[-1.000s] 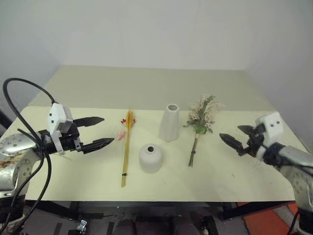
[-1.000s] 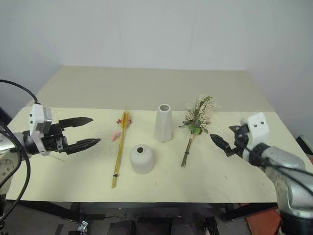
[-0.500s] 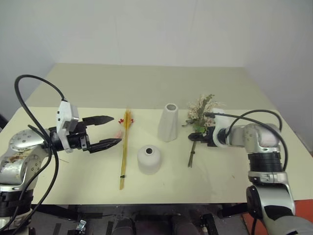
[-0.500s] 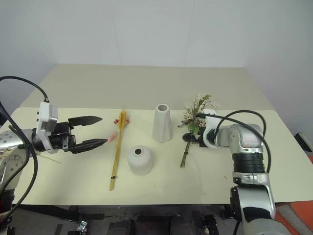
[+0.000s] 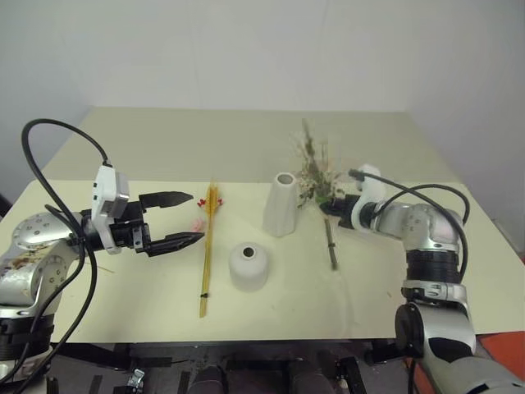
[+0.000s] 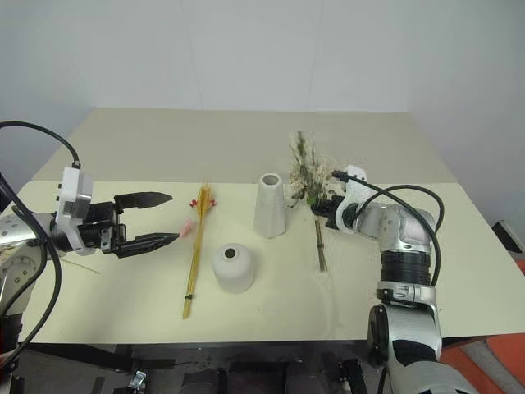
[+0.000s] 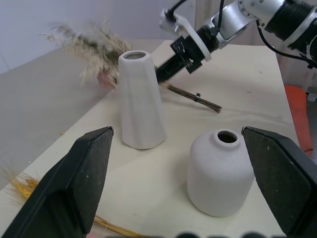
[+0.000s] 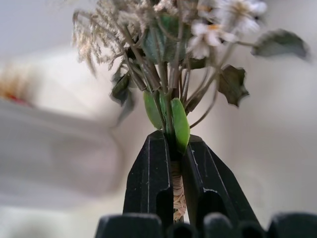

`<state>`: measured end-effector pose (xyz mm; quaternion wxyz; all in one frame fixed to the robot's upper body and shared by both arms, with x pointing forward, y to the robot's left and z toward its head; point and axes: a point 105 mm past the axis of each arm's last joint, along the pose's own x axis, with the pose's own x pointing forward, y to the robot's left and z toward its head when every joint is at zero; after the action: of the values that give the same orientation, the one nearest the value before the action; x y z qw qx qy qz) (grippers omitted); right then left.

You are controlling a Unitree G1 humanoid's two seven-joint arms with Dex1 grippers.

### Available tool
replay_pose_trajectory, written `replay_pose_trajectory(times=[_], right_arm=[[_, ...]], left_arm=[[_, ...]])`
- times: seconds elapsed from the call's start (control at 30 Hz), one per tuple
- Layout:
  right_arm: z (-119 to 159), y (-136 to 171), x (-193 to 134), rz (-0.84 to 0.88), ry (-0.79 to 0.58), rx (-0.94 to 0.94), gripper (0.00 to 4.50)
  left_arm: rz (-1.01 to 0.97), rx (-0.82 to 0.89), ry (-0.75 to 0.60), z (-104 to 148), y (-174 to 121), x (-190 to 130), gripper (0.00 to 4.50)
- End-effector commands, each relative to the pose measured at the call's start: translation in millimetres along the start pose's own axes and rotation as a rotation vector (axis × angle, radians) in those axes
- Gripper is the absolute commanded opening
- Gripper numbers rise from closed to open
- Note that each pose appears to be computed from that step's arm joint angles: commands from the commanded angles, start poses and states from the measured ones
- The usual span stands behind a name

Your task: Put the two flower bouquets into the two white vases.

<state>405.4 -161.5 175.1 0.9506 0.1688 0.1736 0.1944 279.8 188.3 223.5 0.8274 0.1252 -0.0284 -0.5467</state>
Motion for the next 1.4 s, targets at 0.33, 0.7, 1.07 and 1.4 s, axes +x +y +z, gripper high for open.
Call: replay_pose_trajectory(times=[0.33,0.7,1.07,1.4], right_arm=[[144.4,105.9,-77.1,0.279,-0.826,-0.263,0.09],[114.4,184.1,-50.8,0.439,-0.899,-0.476,0.09],[99.8,171.6,-40.1,0.416,-0.854,-0.468,0.09],[88.0,164.8,-33.3,0.389,-0.826,-0.46,0.09]], left_arm=[[-0.047,0.046,-0.044,19.4,8.0,4.9,4.5],[-0.043,0.049,-0.039,18.0,10.8,6.5,4.5],[-0.024,0.052,-0.026,15.7,8.8,3.6,4.5],[-0.018,0.049,-0.017,14.4,8.3,2.0,4.5]])
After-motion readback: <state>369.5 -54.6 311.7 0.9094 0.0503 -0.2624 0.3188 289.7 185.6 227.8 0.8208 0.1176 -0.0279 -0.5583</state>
